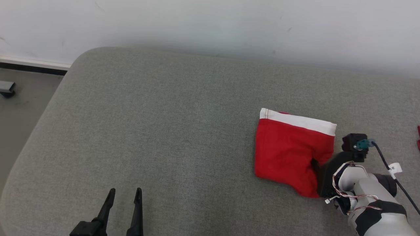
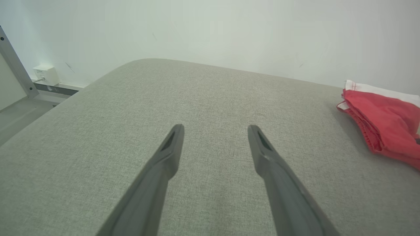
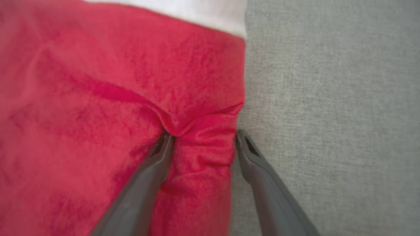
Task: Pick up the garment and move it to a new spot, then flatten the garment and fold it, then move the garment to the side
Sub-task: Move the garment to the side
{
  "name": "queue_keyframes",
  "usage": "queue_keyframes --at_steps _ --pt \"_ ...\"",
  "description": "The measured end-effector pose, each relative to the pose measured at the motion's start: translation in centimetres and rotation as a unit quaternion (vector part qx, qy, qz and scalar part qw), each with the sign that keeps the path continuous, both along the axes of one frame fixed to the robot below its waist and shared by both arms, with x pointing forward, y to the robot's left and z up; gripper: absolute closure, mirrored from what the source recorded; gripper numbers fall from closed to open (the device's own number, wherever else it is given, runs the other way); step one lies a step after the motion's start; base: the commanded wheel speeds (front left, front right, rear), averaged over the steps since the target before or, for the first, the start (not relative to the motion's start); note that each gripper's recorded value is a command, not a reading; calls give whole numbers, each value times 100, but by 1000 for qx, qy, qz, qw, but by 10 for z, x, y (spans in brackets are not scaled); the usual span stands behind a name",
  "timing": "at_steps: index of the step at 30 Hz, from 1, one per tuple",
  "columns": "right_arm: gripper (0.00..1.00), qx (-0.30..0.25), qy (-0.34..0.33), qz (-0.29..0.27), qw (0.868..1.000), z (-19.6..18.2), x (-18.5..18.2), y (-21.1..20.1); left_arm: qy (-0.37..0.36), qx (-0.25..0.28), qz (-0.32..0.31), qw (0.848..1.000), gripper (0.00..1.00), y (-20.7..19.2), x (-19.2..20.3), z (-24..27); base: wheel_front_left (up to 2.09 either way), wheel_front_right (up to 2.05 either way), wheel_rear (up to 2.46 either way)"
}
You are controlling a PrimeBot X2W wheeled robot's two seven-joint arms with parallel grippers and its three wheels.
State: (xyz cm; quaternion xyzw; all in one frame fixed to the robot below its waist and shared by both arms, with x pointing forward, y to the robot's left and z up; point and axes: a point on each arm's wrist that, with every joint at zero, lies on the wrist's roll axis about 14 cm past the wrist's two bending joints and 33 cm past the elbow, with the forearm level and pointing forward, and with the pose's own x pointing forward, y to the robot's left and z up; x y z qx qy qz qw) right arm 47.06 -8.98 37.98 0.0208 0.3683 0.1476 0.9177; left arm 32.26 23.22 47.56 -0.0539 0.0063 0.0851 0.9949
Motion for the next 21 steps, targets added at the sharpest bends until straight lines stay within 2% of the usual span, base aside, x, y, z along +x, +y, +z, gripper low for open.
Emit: queue_keyframes --at_steps 1,2,7,11,16,21 --pt "76 -7 -3 9 1000 0 1 1 1 -1 -1 1000 0 -1 1 0 0 0 0" --pt "100 -17 -4 17 1000 0 0 0 0 -2 -3 1000 0 -2 2 0 0 0 0" --pt "100 -79 -13 64 995 5 -2 -12 -10 -6 -18 1000 0 -11 11 5 0 0 0" --pt "100 -142 -32 89 985 18 5 -38 -18 -10 -34 999 0 -20 20 9 0 0 0" --pt "100 -198 -88 113 970 63 28 -57 -25 -14 -58 998 0 -35 35 13 0 0 0" --pt "100 -239 -114 104 959 98 39 -97 -38 -18 -95 995 0 -57 58 19 0 0 0"
